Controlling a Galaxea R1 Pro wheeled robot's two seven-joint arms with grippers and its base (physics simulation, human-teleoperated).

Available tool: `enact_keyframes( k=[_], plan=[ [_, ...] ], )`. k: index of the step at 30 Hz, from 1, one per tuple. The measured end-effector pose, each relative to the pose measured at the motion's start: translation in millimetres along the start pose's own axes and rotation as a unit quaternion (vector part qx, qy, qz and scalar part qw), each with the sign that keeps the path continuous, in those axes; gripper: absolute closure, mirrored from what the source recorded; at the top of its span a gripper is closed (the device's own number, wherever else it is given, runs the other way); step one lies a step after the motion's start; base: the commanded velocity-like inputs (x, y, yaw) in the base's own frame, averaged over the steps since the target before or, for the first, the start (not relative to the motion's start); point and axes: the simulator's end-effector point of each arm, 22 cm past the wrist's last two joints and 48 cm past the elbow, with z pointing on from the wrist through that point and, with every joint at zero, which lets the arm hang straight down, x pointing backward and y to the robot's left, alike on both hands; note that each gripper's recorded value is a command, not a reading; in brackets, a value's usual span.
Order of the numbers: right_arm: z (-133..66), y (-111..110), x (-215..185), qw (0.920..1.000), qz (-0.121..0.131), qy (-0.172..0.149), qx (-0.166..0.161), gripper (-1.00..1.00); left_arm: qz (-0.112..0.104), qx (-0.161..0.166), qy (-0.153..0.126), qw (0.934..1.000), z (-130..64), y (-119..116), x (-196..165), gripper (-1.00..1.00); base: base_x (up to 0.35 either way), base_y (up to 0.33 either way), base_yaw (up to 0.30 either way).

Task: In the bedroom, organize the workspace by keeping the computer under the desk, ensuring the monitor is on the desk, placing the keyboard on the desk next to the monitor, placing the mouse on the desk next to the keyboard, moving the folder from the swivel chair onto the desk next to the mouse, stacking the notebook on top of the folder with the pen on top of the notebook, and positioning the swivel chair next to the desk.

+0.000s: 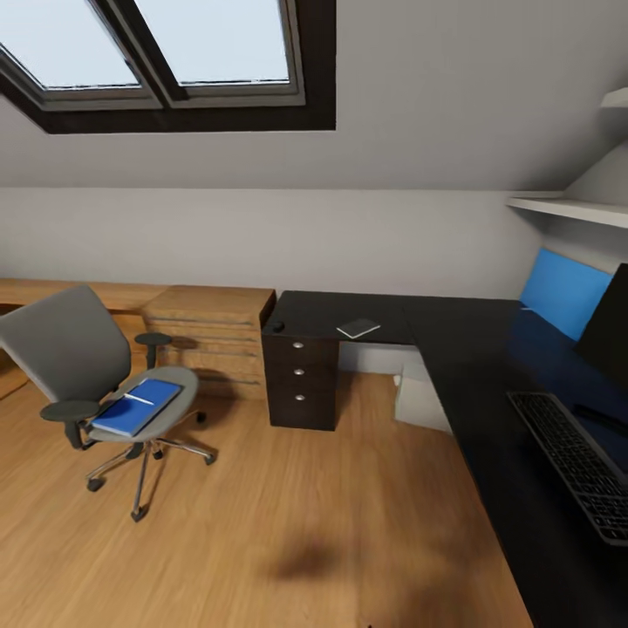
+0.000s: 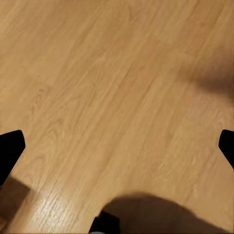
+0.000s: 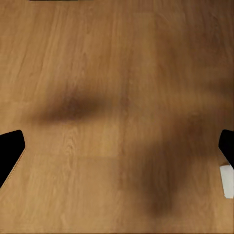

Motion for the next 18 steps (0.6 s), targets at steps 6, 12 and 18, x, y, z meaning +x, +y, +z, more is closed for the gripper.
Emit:
enact_keyframes(
  k=[6, 12, 18],
  plan=[
    [0.0, 0.0, 0.0, 1.0, 0.0, 0.0, 0.0, -1.0, 0.0, 0.0, 0.0, 1.0, 0.0, -0.1, -0.1, -1.0, 0.304, 0.162, -0.104],
    [-0.1, 0.0, 1.0, 1.0, 0.0, 0.001, 0.0, -1.0, 0.0, 0.0, 0.001, 1.0, 0.1, 0.2, 0.7, -1.0, 0.32, 0.105, -0.079],
    [-0.1, 0.3, 0.9, 1.0, -0.001, 0.001, -0.001, -1.0, 0.001, 0.0, 0.0, 1.0, 0.1, 0.1, 0.7, -1.0, 0.322, 0.096, -0.005]
  ],
)
